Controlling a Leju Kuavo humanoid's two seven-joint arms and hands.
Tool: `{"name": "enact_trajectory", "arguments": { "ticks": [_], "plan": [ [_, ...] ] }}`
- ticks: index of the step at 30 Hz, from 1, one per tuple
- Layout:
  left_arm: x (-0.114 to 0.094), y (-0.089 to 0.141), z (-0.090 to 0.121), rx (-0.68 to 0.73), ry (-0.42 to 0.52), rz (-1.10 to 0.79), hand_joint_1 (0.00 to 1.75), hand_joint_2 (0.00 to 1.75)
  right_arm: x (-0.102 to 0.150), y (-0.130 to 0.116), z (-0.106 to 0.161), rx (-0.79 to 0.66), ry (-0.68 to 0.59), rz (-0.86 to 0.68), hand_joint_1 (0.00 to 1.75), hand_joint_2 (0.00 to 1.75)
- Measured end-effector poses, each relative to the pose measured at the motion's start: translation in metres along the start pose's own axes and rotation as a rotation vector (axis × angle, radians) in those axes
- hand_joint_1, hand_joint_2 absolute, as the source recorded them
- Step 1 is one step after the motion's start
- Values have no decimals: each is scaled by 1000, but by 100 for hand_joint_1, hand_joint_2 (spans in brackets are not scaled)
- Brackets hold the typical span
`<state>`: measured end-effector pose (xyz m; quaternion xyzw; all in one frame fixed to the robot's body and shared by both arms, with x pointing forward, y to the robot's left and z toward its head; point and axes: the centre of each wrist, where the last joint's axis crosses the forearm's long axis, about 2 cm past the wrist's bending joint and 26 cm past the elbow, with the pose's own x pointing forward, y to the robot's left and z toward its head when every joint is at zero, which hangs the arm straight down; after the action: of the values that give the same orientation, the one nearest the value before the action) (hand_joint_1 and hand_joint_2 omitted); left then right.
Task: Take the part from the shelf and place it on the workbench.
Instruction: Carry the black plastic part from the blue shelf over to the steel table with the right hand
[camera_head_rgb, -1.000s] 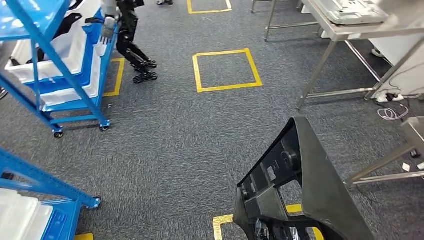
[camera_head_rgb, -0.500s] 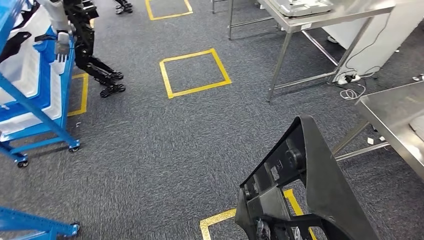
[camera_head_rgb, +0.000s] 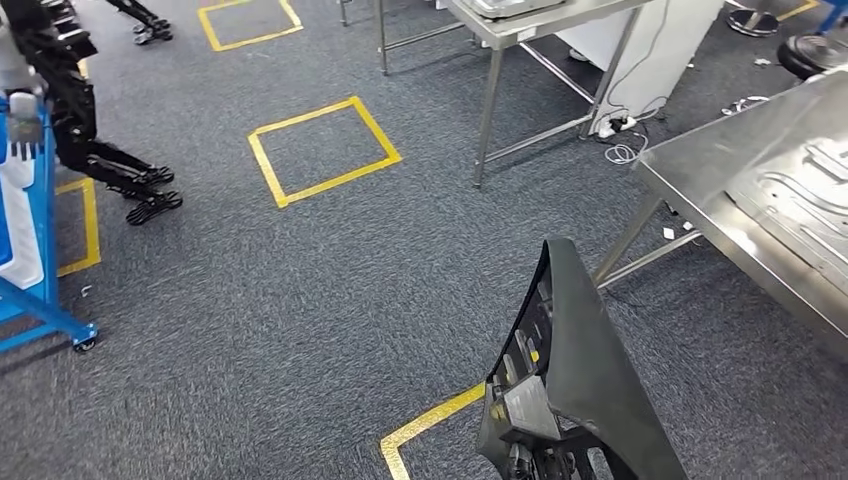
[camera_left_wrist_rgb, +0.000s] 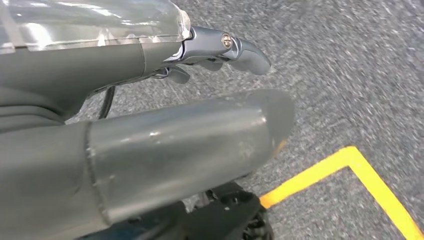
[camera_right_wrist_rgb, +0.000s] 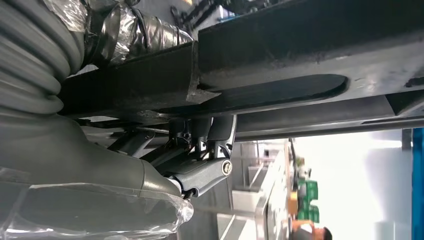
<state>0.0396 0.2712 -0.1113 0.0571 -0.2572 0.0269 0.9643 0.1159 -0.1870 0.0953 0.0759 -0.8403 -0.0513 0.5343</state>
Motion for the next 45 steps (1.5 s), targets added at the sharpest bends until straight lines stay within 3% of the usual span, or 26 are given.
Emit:
{"name": "enact_trajectory", "arguments": {
  "ticks": [45],
  "plan": [
    [-1, -1, 1, 2, 7, -4, 0, 0, -8, 1, 8, -3, 41, 43, 175, 175]
  ]
}}
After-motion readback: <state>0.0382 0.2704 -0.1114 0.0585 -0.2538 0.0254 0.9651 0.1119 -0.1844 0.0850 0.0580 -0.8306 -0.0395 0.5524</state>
